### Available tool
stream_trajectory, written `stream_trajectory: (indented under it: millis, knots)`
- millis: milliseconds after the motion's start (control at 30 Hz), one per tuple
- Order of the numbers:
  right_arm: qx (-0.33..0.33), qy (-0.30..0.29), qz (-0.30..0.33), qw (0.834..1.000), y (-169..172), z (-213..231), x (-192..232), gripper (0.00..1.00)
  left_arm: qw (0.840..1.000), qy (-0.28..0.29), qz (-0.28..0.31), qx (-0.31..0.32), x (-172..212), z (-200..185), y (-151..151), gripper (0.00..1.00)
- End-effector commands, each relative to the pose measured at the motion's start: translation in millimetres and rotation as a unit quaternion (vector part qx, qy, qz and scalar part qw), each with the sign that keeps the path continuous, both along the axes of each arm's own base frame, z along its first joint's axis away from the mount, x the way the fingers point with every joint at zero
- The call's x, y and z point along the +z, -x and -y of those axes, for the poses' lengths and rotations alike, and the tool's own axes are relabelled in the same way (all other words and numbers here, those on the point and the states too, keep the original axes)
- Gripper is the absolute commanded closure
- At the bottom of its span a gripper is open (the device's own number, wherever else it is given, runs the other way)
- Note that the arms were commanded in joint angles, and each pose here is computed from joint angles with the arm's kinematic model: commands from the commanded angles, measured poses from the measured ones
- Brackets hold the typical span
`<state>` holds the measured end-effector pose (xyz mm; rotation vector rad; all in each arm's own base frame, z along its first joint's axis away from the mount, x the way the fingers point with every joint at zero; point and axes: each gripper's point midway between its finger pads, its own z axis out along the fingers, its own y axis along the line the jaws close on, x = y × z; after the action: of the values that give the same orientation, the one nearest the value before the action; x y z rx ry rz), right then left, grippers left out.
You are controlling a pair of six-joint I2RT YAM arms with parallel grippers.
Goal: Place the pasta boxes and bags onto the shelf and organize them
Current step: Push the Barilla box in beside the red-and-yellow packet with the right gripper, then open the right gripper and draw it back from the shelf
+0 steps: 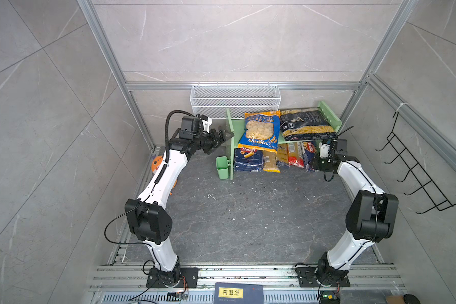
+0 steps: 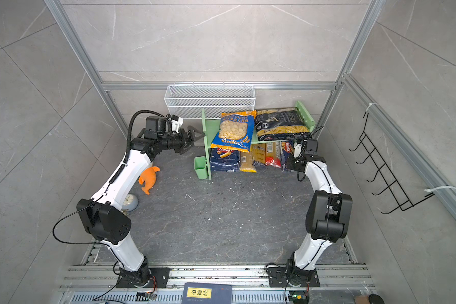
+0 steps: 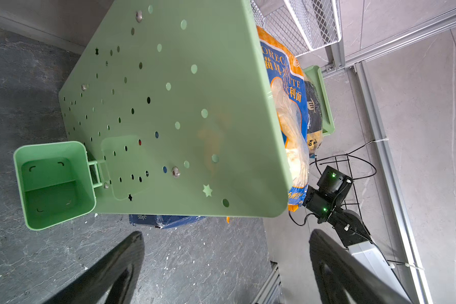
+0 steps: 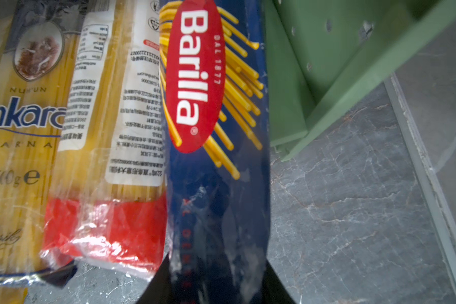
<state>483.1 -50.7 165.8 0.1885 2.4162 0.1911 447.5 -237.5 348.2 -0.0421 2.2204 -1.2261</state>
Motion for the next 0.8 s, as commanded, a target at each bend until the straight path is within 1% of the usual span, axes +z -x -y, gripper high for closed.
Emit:
stream_trajectory:
  millis: [0, 133, 233, 400, 533, 567, 700, 767]
  knots:
    - [-0.002, 0.033, 0.057, 0.998, -26.0, 8.6, 33.1, 0.70, 0.999, 0.009, 0.033, 0.000, 22.1, 1.5, -3.0, 0.01]
    - [-0.014, 0.036, 0.043, 0.998, -28.6, 14.9, 23.4, 0.69, 0.999, 0.010, 0.032, 0.001, 19.8, 2.3, -4.3, 0.00]
    - [-0.022, 0.031, 0.035, 0.999, -28.3, 19.4, 16.3, 0.67, 0.999, 0.011, 0.030, 0.003, 18.3, 2.1, -5.1, 0.01]
    - [-0.029, 0.026, 0.025, 0.999, -21.8, 25.2, 10.7, 0.50, 1.000, 0.012, 0.028, 0.006, 17.2, 0.9, -4.6, 0.01]
    - [-0.034, 0.020, 0.018, 0.999, -13.4, 28.1, 6.9, 0.29, 0.999, 0.013, 0.029, 0.006, 17.3, 1.6, -4.0, 0.01]
    - [-0.036, 0.018, 0.016, 0.999, -11.3, 28.7, 5.7, 0.27, 0.999, 0.013, 0.029, 0.005, 17.5, 2.3, -3.5, 0.00]
    - [-0.037, 0.009, 0.011, 0.999, -5.9, 28.2, 2.1, 0.22, 0.999, 0.015, 0.031, 0.001, 19.0, 4.3, -2.2, 0.00]
    - [-0.034, 0.004, 0.010, 0.999, -4.0, 26.3, 3.1, 0.18, 0.999, 0.016, 0.030, -0.001, 18.9, 5.2, -1.6, 0.01]
